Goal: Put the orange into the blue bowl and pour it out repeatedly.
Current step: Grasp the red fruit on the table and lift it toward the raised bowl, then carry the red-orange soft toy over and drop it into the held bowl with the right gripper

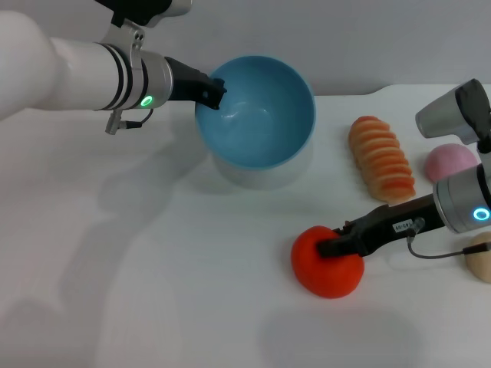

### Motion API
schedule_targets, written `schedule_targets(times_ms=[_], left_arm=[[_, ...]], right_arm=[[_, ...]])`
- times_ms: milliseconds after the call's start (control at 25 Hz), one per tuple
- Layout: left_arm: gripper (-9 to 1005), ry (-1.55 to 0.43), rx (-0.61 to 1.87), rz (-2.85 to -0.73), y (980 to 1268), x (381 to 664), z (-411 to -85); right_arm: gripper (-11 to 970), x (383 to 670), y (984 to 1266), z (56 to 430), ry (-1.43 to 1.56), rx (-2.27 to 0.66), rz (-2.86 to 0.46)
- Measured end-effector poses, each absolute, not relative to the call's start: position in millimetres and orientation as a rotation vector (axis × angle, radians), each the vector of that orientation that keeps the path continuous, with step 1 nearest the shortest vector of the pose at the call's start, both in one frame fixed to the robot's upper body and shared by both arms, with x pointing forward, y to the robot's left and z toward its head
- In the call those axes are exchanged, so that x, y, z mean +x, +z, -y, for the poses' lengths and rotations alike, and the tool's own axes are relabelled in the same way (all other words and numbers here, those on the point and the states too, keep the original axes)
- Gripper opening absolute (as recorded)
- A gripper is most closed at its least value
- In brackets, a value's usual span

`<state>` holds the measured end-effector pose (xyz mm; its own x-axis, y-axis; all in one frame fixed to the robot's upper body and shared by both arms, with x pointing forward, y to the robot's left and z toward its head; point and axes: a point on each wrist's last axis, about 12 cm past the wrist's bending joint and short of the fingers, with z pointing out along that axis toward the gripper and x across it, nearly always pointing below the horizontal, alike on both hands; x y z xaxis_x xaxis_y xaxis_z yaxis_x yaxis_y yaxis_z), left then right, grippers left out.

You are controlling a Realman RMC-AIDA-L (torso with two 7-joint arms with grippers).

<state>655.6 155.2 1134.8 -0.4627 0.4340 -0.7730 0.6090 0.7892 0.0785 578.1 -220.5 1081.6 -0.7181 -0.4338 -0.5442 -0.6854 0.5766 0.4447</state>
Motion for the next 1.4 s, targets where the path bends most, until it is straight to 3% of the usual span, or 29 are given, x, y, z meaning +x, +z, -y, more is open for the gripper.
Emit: schedule_targets(times_ms=[200, 400, 520, 800, 920, 1400], left_arm=[[-1, -0.262, 0.771, -2.136, 1133.4, 655.1, -156.6], [-1, -0.262, 0.771, -2.146, 1131.8, 654.3, -158.6], [-1, -0.268, 0.784, -2.157, 1131.5, 653.4, -157.7], [-1, -0.33, 0.914, -2.221, 1140.6, 647.9, -142.7], [-1, -0.345, 0.962, -2.229, 1143.0, 645.5, -134.7], [-1, -0.439, 1.117, -2.278, 1149.1, 626.5, -110.7]], right_arm=[[198, 578.2, 1082.8, 221.1, 0.937, -0.898, -2.406], [97, 571.5, 1084.8, 222.6, 1.004, -0.933, -2.288], [84, 568.4, 1101.9, 225.9, 1.069, -0.955, -2.183], [54, 559.4, 1179.0, 242.6, 1.08, -1.048, -1.914], [39, 562.1, 1197.1, 244.4, 1.069, -1.047, -1.896], [31, 576.3, 1173.3, 245.7, 1.034, -0.961, -2.013]])
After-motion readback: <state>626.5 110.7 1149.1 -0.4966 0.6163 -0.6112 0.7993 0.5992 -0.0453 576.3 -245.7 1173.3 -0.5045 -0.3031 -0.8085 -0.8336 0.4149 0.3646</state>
